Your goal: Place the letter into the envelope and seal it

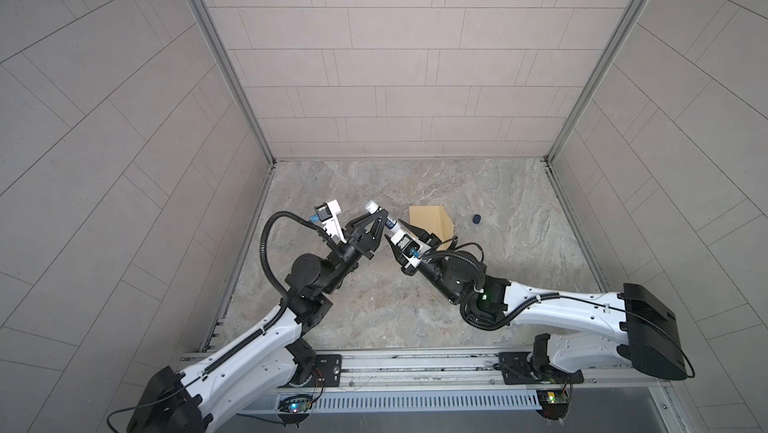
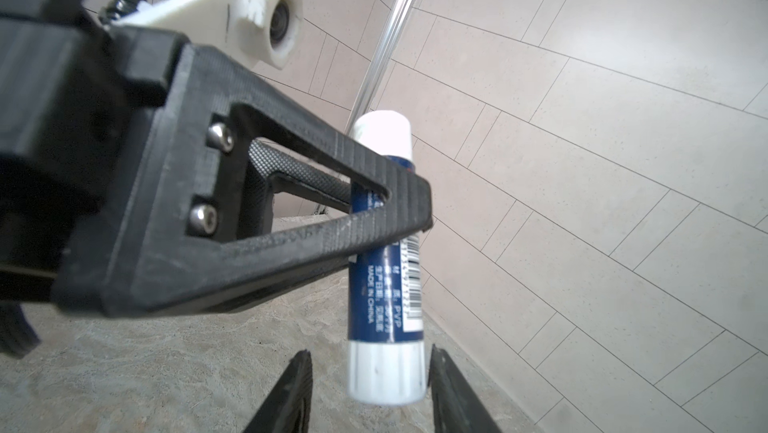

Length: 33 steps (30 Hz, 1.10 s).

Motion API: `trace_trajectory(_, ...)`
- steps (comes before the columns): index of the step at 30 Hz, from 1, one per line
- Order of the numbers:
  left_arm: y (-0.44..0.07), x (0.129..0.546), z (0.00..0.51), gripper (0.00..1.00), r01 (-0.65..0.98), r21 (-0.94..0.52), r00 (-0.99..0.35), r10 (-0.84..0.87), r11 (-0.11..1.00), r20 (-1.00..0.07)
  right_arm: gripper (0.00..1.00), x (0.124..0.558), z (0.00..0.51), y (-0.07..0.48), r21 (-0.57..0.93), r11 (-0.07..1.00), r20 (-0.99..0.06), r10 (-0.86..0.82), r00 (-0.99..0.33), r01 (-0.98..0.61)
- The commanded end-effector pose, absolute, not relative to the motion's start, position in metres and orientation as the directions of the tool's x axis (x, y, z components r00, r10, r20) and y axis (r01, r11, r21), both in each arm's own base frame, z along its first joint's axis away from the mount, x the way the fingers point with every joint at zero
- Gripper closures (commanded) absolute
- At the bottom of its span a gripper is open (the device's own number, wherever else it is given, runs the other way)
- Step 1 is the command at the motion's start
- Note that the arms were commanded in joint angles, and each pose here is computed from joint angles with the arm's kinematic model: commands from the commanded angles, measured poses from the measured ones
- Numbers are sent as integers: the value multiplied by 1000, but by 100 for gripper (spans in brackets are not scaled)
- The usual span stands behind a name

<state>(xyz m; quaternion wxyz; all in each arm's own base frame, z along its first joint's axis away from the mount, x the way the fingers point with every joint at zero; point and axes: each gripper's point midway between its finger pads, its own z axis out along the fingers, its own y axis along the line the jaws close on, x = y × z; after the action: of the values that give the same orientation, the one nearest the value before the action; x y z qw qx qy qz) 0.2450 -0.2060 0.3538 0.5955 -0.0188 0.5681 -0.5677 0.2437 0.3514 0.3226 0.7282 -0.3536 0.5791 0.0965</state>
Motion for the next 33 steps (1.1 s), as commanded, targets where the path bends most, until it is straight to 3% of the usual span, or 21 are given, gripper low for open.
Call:
trace_trajectory(1, -201, 238, 373, 100, 689, -648, -260, -724, 325, -639, 58, 245, 343, 351, -384, 762, -914, -234, 331, -522)
trace_trajectory(5, -202, 238, 372, 100, 688, -649, -263, -721, 325, -640, 64, 246, 344, 350, -371, 771, -919, -225, 324, -517)
trace_trajectory(16, -204, 237, 371, 100, 696, -637, -260, -711, 331, -654, 100, 247, 348, 345, -304, 784, -945, -176, 275, -541)
trace_trajectory(18, -206, 235, 371, 100, 710, -619, -252, -699, 336, -669, 100, 246, 353, 343, -256, 761, -961, -132, 245, -596)
trace_trajectory(21, -207, 226, 377, 100, 758, -563, -216, -688, 329, -693, 100, 249, 361, 337, -81, 658, -994, 1, 108, -749)
trace_trajectory(26, -213, 205, 388, 100, 847, -442, -155, -658, 295, -737, 100, 257, 385, 328, 311, 285, -939, 238, -247, -907)
trace_trajectory(30, -217, 196, 393, 100, 878, -401, -150, -647, 260, -747, 100, 250, 400, 329, 413, 65, -882, 280, -380, -909)
trace_trajectory(33, -219, 192, 395, 100, 890, -387, -153, -644, 239, -750, 100, 249, 404, 335, 452, -27, -855, 273, -442, -891)
